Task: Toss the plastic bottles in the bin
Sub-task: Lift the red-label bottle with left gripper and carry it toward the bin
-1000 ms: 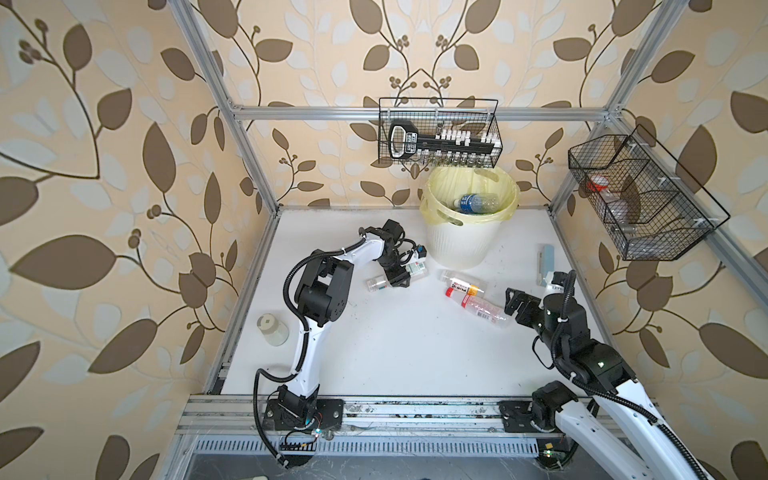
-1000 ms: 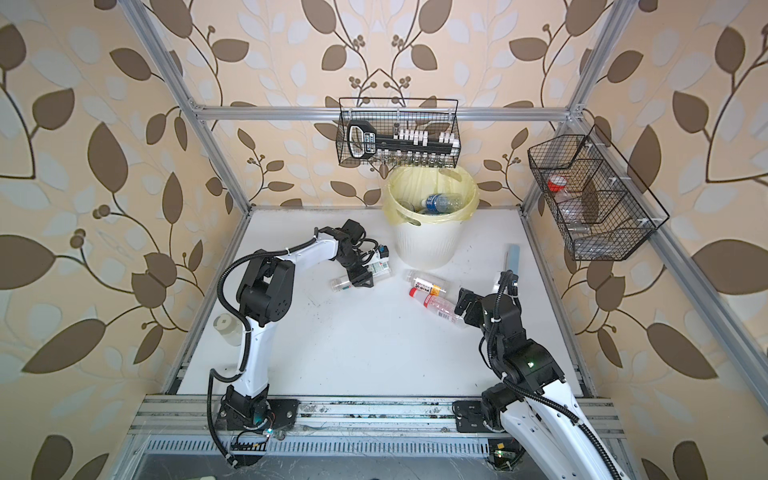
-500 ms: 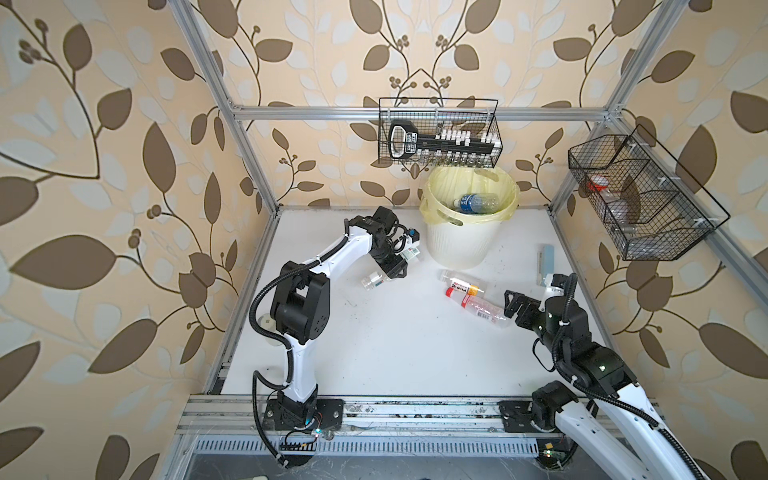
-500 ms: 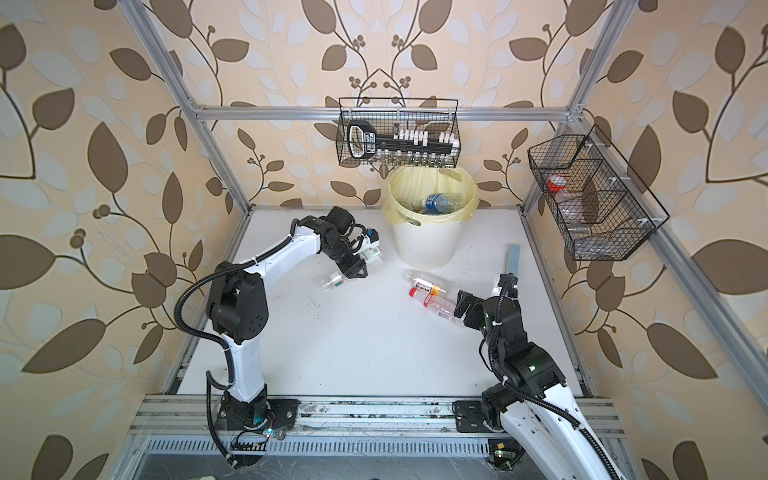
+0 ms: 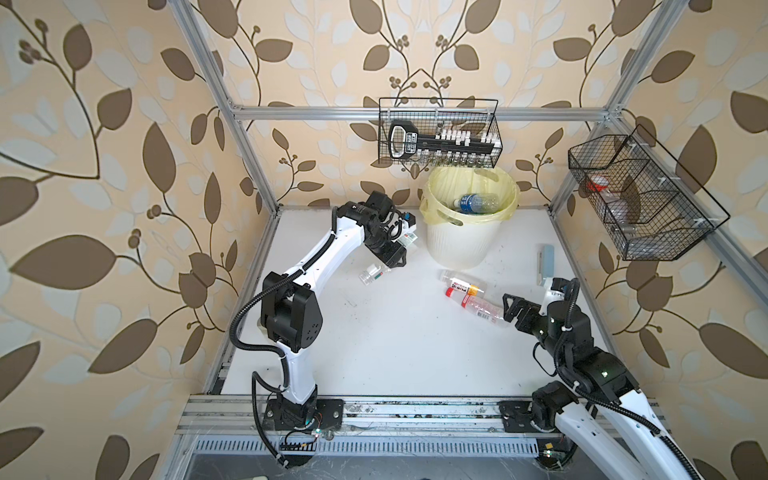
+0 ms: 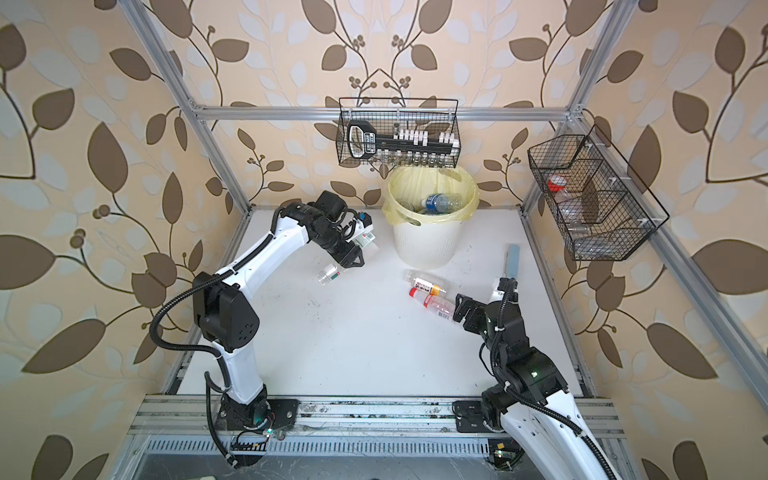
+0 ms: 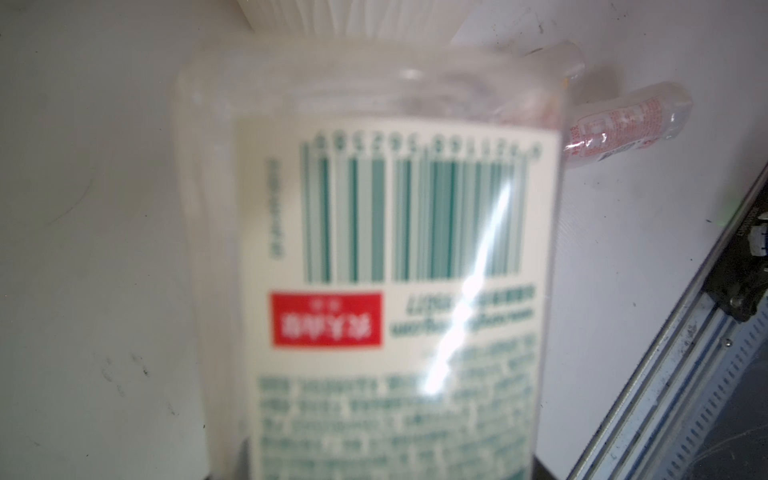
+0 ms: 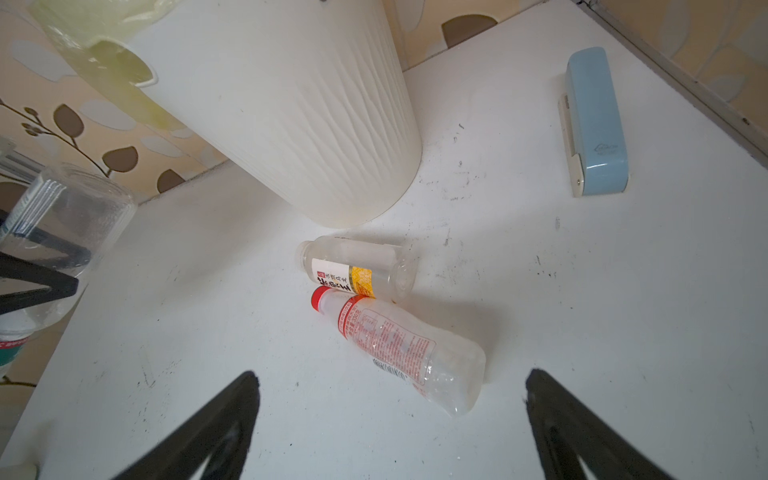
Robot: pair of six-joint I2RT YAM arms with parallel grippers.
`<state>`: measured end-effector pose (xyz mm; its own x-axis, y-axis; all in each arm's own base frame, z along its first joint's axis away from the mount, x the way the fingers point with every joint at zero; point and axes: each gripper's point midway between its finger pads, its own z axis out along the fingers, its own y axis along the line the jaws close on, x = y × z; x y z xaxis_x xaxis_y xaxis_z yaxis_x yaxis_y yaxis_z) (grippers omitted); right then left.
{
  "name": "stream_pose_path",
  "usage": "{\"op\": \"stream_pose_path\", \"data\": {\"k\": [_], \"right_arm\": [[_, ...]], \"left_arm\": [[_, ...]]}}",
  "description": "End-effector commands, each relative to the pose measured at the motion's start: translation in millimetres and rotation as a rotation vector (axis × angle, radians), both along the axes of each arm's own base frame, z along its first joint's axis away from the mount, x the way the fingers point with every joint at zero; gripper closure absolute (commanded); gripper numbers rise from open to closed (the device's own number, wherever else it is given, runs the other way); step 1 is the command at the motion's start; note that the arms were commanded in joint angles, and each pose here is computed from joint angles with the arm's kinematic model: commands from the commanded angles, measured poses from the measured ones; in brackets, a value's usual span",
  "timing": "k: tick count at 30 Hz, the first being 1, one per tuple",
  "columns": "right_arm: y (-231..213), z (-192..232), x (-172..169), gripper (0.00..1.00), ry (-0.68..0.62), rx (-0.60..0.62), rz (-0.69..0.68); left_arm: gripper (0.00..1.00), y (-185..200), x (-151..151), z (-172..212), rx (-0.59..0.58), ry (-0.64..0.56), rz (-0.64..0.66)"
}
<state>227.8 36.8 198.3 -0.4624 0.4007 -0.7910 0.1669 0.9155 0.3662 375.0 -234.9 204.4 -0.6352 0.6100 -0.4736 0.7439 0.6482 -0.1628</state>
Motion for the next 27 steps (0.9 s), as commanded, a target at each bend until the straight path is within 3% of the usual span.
{"op": "stream_pose_path", "data": {"k": [1,9,21,27], "right_arm": [[0,-6,-5,0.00,0.023,0.019,-0.004],[-2,-11,-10,0.00,0.038,0.037,-0.016],[-5,-13,-15,0.00,0.035,0.057,-0.035],[-6,-16,-17,0.00,0.039,0.054,-0.038]], "left_arm": [[0.46,1,-13,47,-0.063,-0.035,0.022],[0.47,-3,-17,86,-0.146,-0.078,0.047],[0.49,-13,-8,179,-0.324,-0.234,0.098],[0.50,-18,-4,202,-0.400,-0.281,0.126]]}}
